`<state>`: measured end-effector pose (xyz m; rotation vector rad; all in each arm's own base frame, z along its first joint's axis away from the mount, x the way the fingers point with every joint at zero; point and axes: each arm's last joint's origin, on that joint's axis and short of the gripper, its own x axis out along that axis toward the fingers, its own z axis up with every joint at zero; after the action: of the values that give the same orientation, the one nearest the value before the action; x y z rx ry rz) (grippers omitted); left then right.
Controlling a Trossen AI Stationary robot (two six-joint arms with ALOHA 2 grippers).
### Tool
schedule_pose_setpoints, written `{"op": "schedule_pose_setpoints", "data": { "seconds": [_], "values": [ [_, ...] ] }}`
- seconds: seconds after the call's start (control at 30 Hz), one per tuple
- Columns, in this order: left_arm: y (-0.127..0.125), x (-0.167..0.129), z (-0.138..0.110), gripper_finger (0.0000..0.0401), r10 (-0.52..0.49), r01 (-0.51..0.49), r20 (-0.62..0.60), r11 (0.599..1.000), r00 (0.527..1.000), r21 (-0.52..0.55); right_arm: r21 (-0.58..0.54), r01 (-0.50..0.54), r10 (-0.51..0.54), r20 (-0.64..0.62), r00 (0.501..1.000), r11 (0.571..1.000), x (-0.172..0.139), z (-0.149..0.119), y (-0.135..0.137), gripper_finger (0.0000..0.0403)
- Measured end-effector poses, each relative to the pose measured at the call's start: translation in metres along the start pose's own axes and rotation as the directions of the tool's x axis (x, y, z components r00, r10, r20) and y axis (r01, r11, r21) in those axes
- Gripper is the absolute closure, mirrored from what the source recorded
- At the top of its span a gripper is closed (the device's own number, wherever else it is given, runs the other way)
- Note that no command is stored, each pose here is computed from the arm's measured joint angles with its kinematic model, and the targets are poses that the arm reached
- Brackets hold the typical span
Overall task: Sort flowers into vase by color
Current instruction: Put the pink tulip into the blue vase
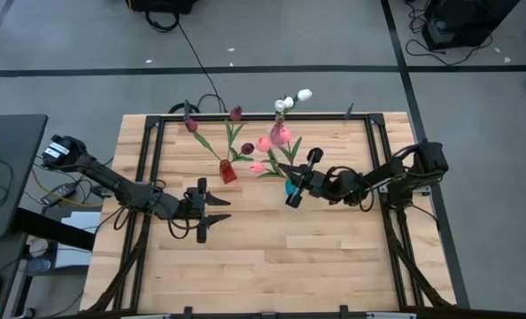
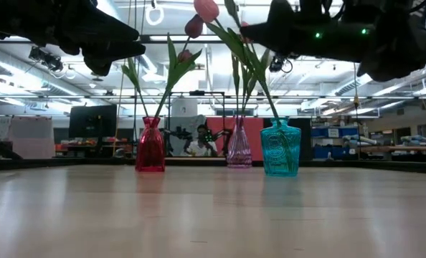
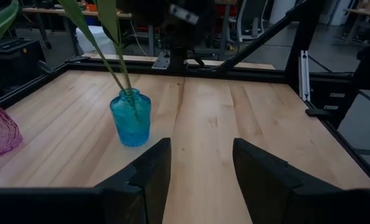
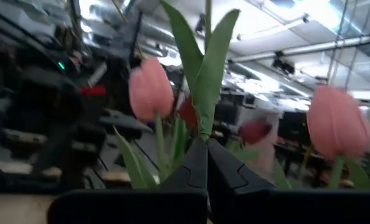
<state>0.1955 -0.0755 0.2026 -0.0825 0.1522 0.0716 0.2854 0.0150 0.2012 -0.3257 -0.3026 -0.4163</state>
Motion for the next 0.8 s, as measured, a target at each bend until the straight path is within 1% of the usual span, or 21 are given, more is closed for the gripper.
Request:
{"op": "schedule_pose_setpoints", "data": {
  "seconds": [0.1, 0.23, 0.6, 0.8],
  "values": [
    [0.000, 0.000, 0.000, 0.0224, 0.000, 0.000, 0.000, 1.000, 1.000, 0.000, -0.018, 0.009, -0.010, -0.031, 0.999, 1.000, 0.000, -0.007, 0.002, 0.0400],
    [0.000, 0.000, 0.000, 0.0224, 0.000, 0.000, 0.000, 1.000, 1.000, -0.001, -0.027, 0.011, -0.012, -0.049, 0.999, 1.000, -0.006, -0.010, 0.003, 0.0401],
    [0.000, 0.000, -0.002, 0.0224, 0.004, -0.004, -0.019, 1.000, 1.000, 0.005, -0.034, 0.013, -0.017, -0.122, 0.992, 0.999, -0.037, -0.009, 0.010, 0.0396],
    [0.000, 0.000, -0.002, 0.0224, 0.003, -0.003, -0.019, 1.000, 1.000, 0.004, -0.050, 0.042, -0.050, -0.176, 0.983, 0.998, -0.050, -0.012, 0.013, 0.0395]
  ]
}}
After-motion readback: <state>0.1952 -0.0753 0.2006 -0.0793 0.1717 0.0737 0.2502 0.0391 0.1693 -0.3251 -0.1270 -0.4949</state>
